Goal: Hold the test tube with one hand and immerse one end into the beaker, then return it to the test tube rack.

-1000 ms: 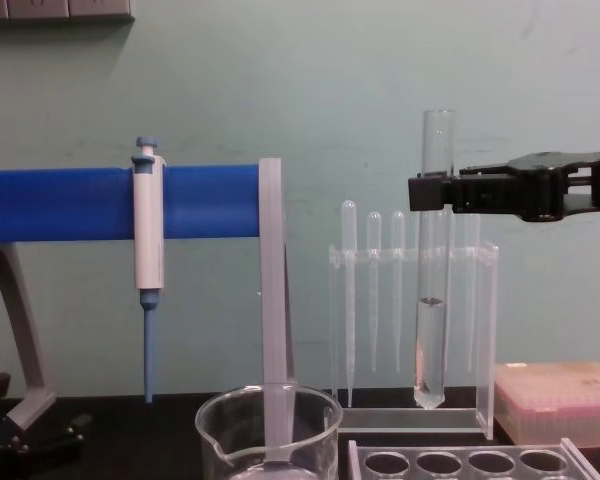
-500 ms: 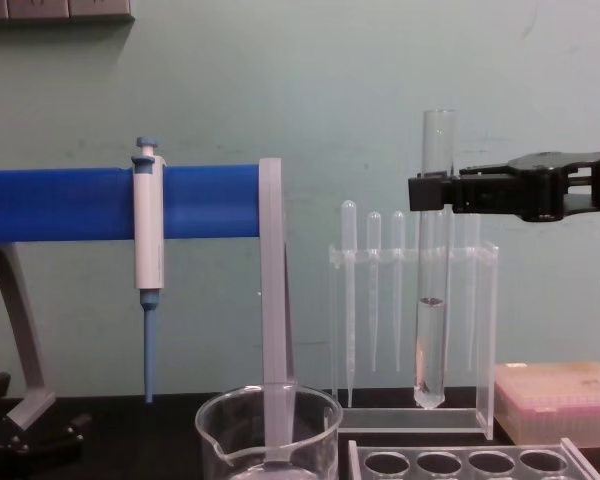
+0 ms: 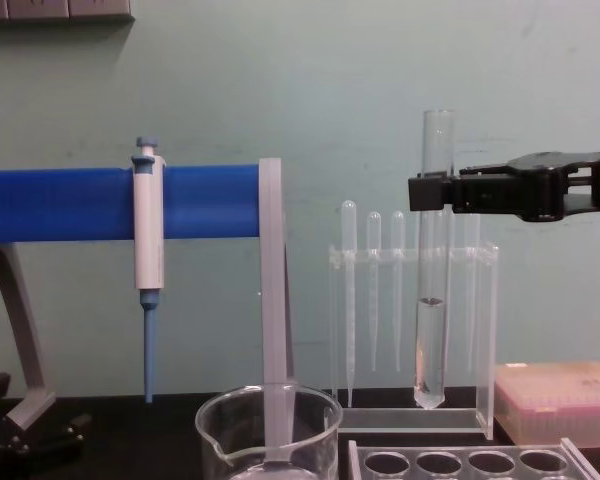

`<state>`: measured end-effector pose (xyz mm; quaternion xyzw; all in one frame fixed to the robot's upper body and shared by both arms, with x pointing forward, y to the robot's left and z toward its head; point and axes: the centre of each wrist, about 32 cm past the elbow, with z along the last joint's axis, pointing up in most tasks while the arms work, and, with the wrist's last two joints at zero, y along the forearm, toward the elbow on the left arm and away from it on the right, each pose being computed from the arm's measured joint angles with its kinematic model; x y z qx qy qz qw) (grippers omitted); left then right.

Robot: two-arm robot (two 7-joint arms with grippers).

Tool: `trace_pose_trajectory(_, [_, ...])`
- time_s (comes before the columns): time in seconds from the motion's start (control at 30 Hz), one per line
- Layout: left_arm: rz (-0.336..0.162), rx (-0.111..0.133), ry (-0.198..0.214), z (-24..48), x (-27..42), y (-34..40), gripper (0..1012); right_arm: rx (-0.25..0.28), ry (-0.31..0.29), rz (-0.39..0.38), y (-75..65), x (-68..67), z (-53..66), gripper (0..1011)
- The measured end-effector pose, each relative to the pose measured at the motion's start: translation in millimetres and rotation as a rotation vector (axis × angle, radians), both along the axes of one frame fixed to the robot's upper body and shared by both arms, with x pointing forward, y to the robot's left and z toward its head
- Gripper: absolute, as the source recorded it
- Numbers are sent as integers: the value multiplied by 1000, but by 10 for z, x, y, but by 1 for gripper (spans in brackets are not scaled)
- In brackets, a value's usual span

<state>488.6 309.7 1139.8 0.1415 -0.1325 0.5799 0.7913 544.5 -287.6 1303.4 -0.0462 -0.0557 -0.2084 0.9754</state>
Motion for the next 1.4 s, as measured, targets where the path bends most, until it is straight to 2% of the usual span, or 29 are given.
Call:
trace_pose_trajectory(0.43, [0,0,0,0,0,0,1000,0,0,1,1,0,0,226])
trace_pose_trajectory(0.6, [0,0,0,0,0,0,1000,7,-12,16,48,12,31,226])
trace_pose_trajectory(0.8, [0,0,0,0,0,0,1000,21,-26,40,157,32,102,226])
trace_pose_trajectory(1.03, [0,0,0,0,0,0,1000,44,-29,70,365,77,171,226])
trace_pose_trajectory(1.4, [0,0,0,0,0,0,1000,71,11,100,638,180,132,226])
